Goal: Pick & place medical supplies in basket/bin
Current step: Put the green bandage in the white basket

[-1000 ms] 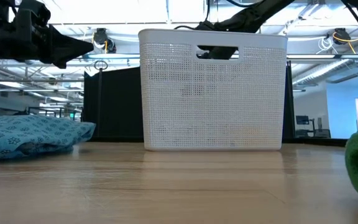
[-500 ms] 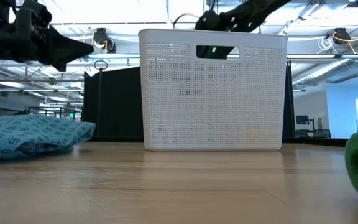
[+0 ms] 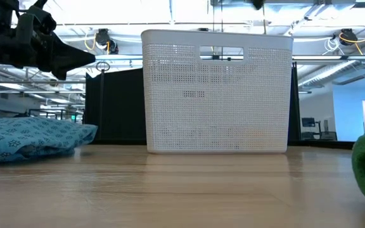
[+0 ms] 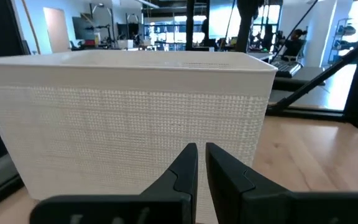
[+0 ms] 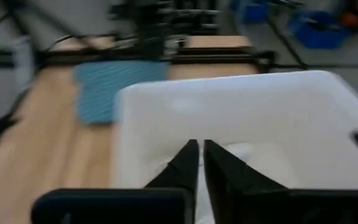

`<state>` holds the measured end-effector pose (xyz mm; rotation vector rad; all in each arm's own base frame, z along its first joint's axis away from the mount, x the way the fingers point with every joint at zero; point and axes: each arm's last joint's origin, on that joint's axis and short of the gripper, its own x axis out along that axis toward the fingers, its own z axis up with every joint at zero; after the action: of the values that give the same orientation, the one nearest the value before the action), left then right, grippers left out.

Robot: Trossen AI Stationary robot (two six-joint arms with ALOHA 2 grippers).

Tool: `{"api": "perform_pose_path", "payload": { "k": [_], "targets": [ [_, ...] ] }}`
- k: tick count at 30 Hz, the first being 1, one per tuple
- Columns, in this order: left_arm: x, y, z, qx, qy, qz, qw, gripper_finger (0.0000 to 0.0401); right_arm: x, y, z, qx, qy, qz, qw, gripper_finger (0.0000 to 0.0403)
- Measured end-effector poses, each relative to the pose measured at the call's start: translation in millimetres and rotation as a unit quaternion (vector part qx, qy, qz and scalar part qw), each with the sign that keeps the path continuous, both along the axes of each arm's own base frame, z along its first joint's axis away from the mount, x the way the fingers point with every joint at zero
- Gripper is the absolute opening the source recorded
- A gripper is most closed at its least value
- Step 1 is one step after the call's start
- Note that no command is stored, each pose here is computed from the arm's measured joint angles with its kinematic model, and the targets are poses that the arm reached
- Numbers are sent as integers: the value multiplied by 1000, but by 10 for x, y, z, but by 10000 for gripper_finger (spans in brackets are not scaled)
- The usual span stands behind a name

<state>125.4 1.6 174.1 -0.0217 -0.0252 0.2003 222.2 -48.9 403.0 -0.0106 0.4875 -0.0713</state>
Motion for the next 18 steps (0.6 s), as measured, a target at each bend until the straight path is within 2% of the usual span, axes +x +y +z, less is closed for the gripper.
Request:
{"api": "perform_pose_path", "payload": {
  "k": [4, 9, 13, 18],
  "targets": [
    [0, 0, -1, -9, -1, 1, 1000, 37, -355, 310, -65, -1, -22, 62, 998, 11],
    [0, 1, -1, -21, -4, 1, 1000, 37, -725, 583, -286, 26, -124, 153, 980, 2],
    [1, -2, -11, -27, 0, -3, 1000, 37, -920, 673, -635, 28, -175, 162, 971, 1],
    [1, -2, -29, -21, 11, -5, 1000, 37, -984, 699, -1110, 25, -218, 159, 963, 1]
  ]
}}
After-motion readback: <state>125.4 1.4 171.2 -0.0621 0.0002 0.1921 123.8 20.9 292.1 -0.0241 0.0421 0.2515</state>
